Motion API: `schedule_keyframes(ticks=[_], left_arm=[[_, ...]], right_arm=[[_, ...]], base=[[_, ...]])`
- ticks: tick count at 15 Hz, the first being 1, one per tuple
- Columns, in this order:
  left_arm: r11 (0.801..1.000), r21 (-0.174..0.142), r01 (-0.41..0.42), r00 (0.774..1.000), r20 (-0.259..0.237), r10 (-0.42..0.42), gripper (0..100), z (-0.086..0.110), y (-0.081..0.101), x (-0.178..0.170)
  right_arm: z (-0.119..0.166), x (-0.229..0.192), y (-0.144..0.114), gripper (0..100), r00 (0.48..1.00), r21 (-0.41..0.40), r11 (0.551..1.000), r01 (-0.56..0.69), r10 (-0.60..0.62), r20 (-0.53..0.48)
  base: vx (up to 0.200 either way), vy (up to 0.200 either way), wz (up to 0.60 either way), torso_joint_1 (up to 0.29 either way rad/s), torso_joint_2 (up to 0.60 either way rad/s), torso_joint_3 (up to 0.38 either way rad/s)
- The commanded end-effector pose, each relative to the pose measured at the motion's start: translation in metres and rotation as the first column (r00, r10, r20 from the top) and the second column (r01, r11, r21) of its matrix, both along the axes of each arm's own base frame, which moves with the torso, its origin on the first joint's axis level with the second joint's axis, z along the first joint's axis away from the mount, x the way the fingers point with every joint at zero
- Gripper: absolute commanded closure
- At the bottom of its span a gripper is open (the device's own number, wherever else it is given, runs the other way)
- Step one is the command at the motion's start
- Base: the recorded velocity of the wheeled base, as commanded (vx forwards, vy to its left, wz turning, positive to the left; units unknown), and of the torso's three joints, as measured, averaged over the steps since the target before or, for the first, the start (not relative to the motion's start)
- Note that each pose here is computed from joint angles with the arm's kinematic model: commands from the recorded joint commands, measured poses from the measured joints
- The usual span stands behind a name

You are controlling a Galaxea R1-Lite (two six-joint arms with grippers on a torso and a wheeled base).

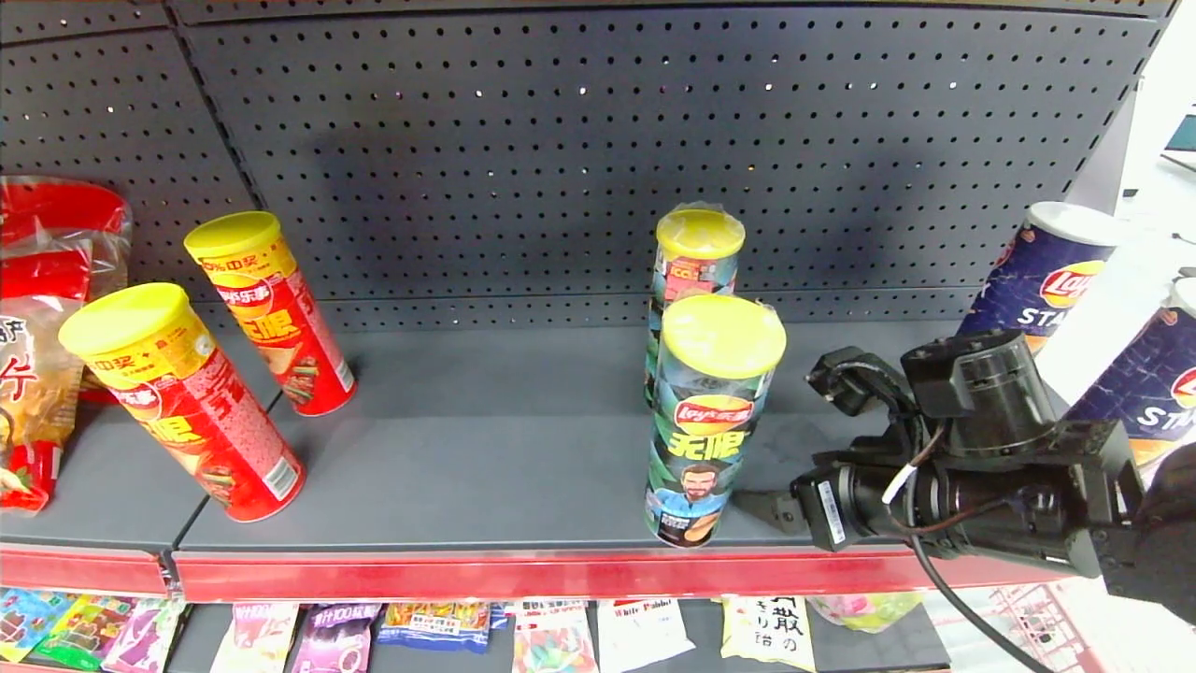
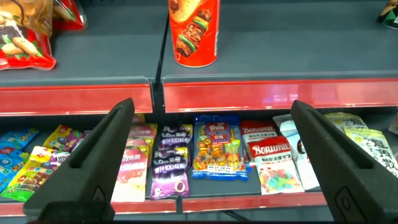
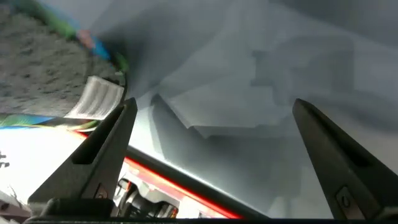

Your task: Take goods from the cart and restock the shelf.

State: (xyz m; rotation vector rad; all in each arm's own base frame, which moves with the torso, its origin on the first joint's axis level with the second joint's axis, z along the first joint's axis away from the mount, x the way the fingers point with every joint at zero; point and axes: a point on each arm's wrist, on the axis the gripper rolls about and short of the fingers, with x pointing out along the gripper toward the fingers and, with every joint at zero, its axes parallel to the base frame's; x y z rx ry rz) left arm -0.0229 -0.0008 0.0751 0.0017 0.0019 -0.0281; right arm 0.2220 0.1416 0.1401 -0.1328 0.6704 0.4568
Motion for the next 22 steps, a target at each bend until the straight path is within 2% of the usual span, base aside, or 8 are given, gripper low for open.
schedule_keyframes(ticks=[1, 22], left_arm=[[1.000, 0.000, 0.000, 1.000, -0.001, 0.000, 0, 0.000, 0.000, 0.000], [1.000, 0.000, 0.000, 1.000, -0.001, 0.000, 0, 0.000, 0.000, 0.000]], right_arm=[[-0.003, 0.000, 0.003, 0, 1.000, -0.006, 1.000, -0.009, 0.009, -0.010], [-0.004, 0.010, 0.010, 0, 1.000, -0.003, 1.000, -0.007, 0.007, -0.010]], base=[[0.000, 0.000, 0.00, 0.000, 0.00, 0.000], [0.000, 0.000, 0.00, 0.000, 0.00, 0.000]])
